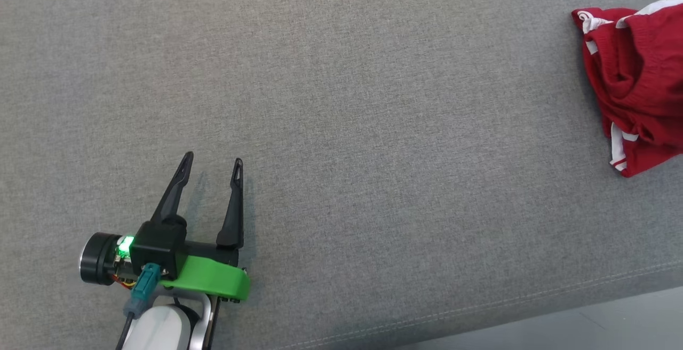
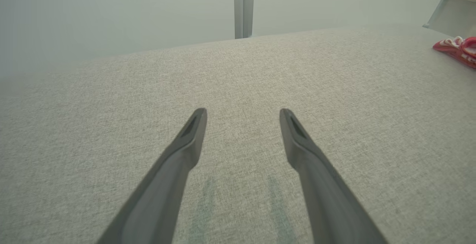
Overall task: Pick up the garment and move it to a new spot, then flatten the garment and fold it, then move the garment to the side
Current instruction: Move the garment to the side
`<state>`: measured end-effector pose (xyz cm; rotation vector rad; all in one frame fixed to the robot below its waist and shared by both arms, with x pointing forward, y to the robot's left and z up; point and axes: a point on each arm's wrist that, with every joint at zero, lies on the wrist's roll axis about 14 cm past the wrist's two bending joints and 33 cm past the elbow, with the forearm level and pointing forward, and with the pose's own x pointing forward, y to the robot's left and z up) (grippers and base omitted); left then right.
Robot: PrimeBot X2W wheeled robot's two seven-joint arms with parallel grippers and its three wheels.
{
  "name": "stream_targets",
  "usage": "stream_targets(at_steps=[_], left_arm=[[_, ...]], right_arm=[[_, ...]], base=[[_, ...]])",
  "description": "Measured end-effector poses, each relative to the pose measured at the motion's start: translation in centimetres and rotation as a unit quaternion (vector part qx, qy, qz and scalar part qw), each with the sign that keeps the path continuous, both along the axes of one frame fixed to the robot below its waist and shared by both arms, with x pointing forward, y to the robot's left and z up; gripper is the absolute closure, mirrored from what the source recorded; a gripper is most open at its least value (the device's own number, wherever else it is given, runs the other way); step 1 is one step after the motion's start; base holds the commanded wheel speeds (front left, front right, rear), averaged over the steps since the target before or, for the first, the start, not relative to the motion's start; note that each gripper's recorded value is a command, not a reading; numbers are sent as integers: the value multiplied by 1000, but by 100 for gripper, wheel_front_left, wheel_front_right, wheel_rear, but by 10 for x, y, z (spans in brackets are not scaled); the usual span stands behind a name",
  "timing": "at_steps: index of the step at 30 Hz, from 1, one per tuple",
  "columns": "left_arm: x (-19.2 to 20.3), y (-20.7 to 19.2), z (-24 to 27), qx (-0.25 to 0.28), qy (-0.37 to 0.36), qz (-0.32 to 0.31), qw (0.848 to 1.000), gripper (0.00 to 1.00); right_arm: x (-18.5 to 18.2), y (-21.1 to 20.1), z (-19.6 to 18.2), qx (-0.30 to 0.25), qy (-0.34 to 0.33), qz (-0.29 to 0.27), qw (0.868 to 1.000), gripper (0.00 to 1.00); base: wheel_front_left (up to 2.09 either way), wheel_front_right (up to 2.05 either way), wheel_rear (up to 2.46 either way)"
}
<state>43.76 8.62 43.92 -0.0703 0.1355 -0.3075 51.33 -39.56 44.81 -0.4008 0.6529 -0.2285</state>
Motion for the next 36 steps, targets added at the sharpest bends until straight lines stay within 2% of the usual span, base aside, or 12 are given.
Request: stream_targets(at_steps=[5,14,23,29,33,36], left_arm=[[1,-6,1,-1,0,-9,1000,0],[1,-11,5,2,-4,-17,1000,0],[1,-9,26,-5,-32,-7,999,0],[2,7,51,-21,-65,38,997,0],[-5,19,63,-38,-73,66,994,0],[-12,31,69,-40,-77,91,992,0]], right_arm=[[-6,-12,4,-17,-5,-7,1000,0],[-18,-16,6,-12,-20,-18,1000,0],[-9,-4,52,-5,-109,0,994,0],[-1,22,96,1,-187,41,981,0],[-1,45,126,26,-252,63,965,0],[-8,63,134,52,-283,76,955,0]], base=[[0,0,0],[0,0,0],[0,0,0],[0,0,0],[0,0,0],[0,0,0]])
